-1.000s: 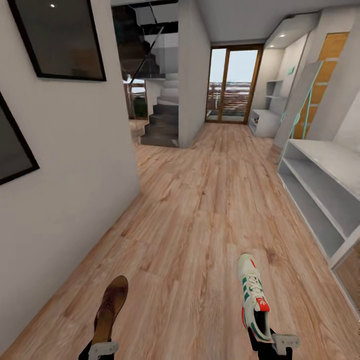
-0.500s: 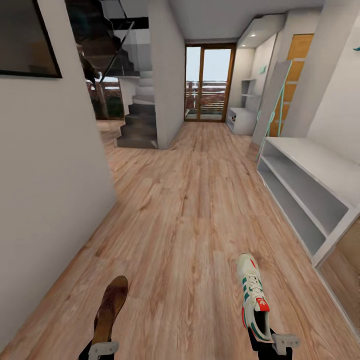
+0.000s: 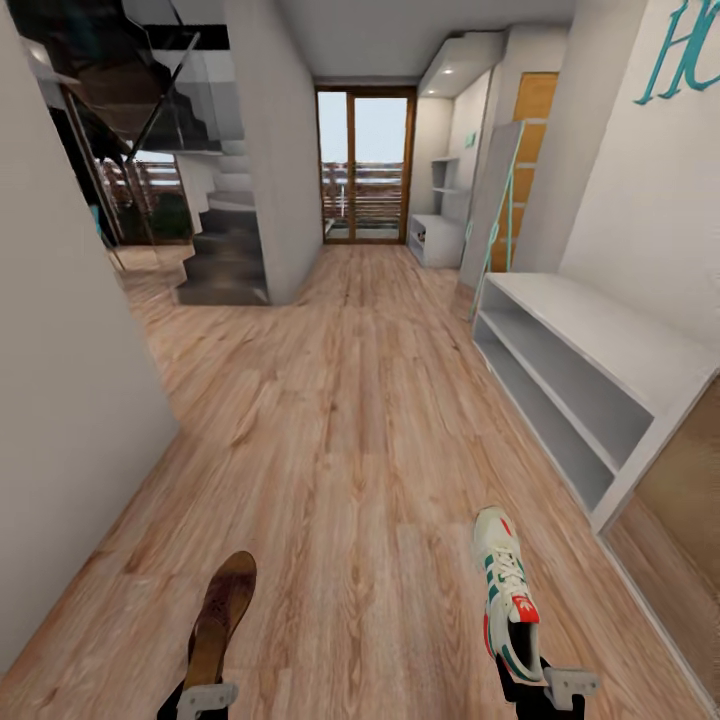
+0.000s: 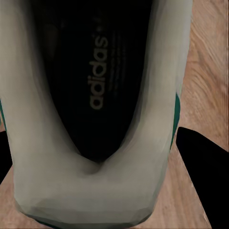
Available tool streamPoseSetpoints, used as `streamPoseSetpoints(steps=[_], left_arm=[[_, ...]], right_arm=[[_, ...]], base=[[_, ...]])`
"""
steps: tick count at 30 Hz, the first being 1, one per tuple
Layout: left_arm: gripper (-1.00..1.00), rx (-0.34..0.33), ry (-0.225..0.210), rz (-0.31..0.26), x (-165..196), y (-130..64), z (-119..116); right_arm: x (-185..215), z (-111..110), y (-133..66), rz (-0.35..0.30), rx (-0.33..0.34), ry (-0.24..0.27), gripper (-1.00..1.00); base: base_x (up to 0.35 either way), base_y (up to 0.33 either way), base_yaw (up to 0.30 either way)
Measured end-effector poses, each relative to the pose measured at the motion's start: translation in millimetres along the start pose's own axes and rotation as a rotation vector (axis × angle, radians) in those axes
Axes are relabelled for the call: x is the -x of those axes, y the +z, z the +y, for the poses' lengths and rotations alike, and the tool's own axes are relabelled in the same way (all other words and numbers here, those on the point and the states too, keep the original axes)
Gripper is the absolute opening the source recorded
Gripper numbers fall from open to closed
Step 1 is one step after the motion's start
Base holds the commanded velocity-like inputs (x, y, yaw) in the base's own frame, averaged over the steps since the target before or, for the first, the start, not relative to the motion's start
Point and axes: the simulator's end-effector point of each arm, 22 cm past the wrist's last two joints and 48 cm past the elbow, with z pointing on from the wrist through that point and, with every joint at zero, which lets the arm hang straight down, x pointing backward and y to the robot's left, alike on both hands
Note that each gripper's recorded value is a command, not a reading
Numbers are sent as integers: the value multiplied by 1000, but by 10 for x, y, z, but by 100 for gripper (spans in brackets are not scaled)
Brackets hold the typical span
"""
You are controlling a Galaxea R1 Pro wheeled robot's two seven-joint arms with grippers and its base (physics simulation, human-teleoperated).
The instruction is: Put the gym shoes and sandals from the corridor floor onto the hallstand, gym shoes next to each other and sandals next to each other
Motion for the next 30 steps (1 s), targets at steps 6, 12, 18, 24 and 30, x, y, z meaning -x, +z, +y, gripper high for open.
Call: streamPoseSetpoints(steps=[6, 12, 18, 24, 30], left_arm=[[-100, 0, 0, 0, 0, 0, 3], [-100, 0, 0, 0, 0, 0, 1], [-100, 1, 0, 0, 0, 0, 6], [-100, 1, 0, 0, 0, 0, 4], [-100, 1, -2, 1, -5, -3, 0]], right_arm=[[0, 0, 0, 0, 0, 0, -100], [7, -19, 1, -1, -1, -2, -100], [8, -21, 1, -1, 0, -4, -100], [8, -15, 2, -1, 1, -5, -100], [2, -8, 0, 0, 2, -4, -100]], base=[[337, 0, -177], [337, 0, -17], [337, 0, -2], [337, 0, 0], [337, 0, 0]])
